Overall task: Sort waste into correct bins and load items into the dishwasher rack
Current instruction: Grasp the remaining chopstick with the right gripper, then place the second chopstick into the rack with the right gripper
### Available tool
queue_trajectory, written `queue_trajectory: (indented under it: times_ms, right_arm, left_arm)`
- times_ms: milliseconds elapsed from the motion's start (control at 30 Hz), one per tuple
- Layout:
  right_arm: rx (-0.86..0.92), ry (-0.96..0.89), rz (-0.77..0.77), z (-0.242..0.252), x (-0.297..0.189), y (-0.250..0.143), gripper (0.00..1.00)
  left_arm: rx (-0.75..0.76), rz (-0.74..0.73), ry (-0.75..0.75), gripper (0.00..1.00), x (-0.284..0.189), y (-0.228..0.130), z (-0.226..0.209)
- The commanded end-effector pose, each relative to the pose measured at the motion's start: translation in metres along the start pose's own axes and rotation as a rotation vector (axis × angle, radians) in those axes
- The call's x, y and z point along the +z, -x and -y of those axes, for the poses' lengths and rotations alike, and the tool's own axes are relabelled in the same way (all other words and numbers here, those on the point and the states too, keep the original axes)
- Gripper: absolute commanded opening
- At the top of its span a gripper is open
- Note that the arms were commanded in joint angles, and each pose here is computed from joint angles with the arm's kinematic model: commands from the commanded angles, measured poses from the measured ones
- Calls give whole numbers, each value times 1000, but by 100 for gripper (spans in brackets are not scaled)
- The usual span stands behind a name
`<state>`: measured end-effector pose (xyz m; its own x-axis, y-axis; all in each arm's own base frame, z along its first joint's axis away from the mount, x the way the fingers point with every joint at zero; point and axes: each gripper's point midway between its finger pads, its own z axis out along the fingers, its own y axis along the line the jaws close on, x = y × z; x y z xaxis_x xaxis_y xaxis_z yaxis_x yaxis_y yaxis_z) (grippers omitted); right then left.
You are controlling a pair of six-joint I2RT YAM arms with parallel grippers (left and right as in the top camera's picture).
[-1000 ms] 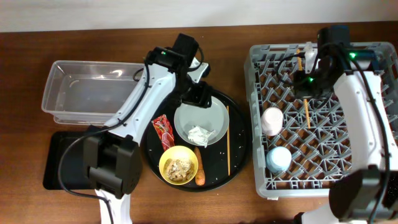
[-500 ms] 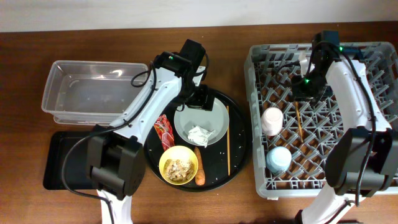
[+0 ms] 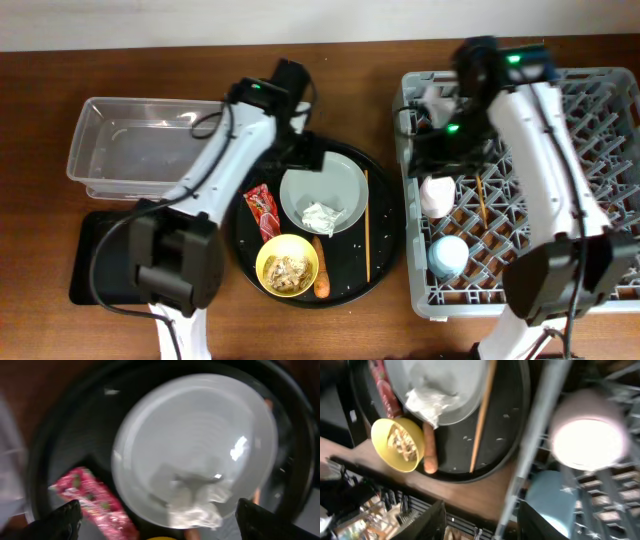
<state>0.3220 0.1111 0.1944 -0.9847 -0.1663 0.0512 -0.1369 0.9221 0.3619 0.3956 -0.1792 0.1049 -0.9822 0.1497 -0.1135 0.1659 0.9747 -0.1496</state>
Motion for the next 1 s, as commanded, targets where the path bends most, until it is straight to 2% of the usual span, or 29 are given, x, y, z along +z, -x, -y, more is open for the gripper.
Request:
queue_trajectory:
  times_ms: [0, 67, 167, 267, 633, 833, 933, 967]
  right_arm:
    - [-11, -24, -56, -24, 20, -12, 45]
    - [21, -124, -89, -26, 43, -19, 46]
    - [17, -158, -109, -36, 85, -24, 46]
    - [46, -257, -128, -21, 121, -35, 46]
    - [13, -261, -44, 17, 205, -38, 42]
    - [-18, -248, 2, 16, 221, -35, 30]
    - [-20, -262, 1, 18, 221, -36, 15]
    - [-19, -263, -2, 18, 221, -36, 13]
  left_arm:
    - [-62, -6, 24, 97, -8, 1, -37]
    - [-68, -6, 26, 97, -10, 2, -47]
    - [-84, 2, 28, 97, -11, 4, -54]
    - [-85, 1, 28, 97, -11, 4, -55]
    - [-83, 0, 27, 98, -11, 4, -54]
    - [-82, 0, 27, 98, -11, 4, -53]
    - [-82, 0, 27, 98, -11, 4, -53]
    - [-82, 0, 27, 98, -11, 4, -53]
